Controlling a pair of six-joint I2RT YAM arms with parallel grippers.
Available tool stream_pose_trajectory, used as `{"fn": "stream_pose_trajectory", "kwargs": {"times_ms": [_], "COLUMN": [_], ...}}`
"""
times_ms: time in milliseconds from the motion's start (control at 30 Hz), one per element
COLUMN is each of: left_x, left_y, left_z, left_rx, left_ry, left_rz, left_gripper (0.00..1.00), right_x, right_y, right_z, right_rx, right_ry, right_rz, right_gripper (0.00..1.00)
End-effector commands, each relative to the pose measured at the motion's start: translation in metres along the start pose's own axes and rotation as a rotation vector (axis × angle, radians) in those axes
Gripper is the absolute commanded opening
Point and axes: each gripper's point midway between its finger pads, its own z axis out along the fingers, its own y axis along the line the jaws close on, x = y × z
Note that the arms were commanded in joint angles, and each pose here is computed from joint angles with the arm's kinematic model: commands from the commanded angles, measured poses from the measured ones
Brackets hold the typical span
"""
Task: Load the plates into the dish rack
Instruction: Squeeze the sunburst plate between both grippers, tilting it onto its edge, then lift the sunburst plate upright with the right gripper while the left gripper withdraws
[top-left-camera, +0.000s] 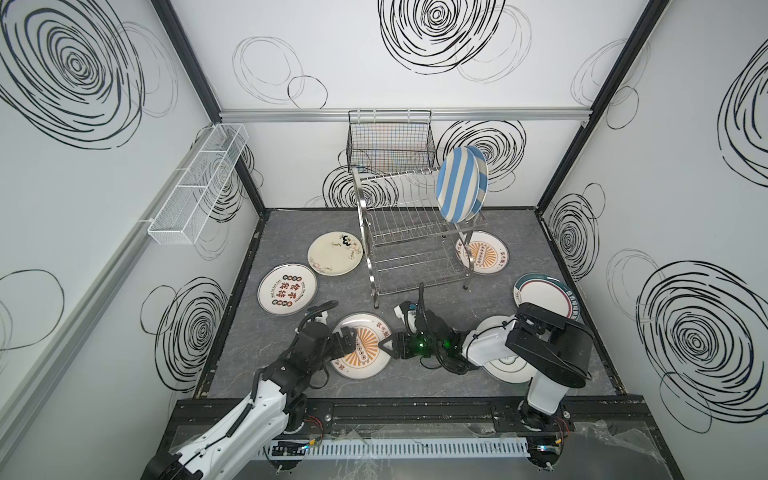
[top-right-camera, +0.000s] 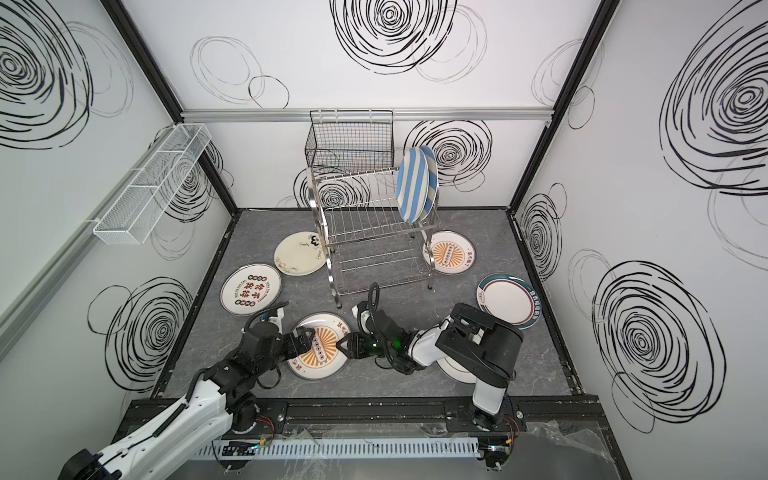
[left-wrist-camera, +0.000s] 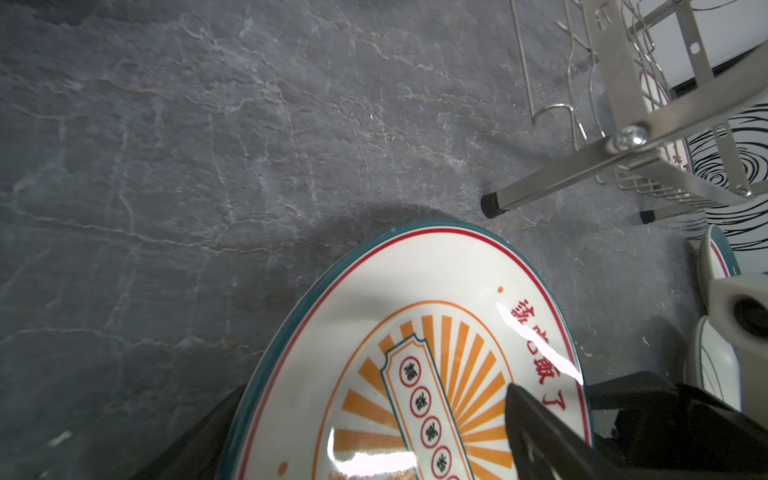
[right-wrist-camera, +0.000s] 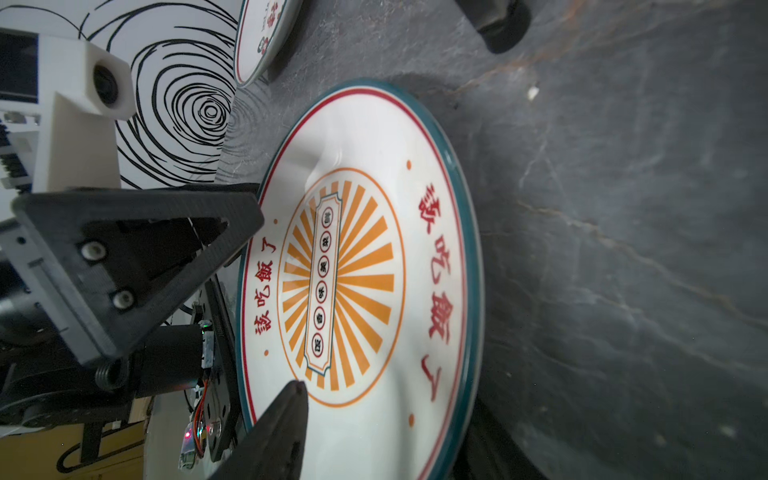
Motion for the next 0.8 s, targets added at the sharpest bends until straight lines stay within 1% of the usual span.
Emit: {"fn": "stream_pose_trajectory", "kwargs": {"times_ms": [0,33,100,200,300,433,533,667,767], "left_x": [0.001,0.002,0.004,0.005,0.009,0.01,0.006,-0.006,-0.017], "left_y": [-0.012,-0.014,-0.018,-0.027,-0.036,-0.034,-0.032,-0.036,-0.036], "left_z": [-0.001,-0.001,-0.002,-0.004,-0.005,-0.006,-0.009,-0.016,-0.022], "left_rx": [0.031,0.036,0.047,0.074,0.103,0.071,0.054,0.041,0.023], "left_ry": [-0.006,-0.002,-0.002,-0.011,-0.007,-0.005,-0.015,-0.053,-0.089], "left_rz": [0.037,0.044,0.053,0.074,0.094,0.099,0.1,0.107,0.11], "left_gripper": [0.96,0.96,0.96,0.96,0.96,0.96,0.96,0.96,0.96], "right_x": [0.006,0.005,0.005,0.005,0.005,0.003,0.002,-0.003,-0.008], "right_y": [-0.016,-0.016,-0.018,-0.018,-0.018,-0.02,-0.02,-0.019,-0.02], "right_z": [0.0,-0.001,-0.002,-0.001,-0.001,-0.008,-0.017,-0.033,-0.049], "right_rx": [0.041,0.043,0.047,0.048,0.05,0.063,0.069,0.09,0.113], "right_ry": [0.01,0.007,0.001,0.006,0.008,-0.011,-0.03,-0.066,-0.102], "right_rz": [0.042,0.045,0.052,0.054,0.056,0.066,0.071,0.071,0.068], "right_gripper": [0.51,0.49,0.42,0.39,0.33,0.25,0.23,0.13,0.09]}}
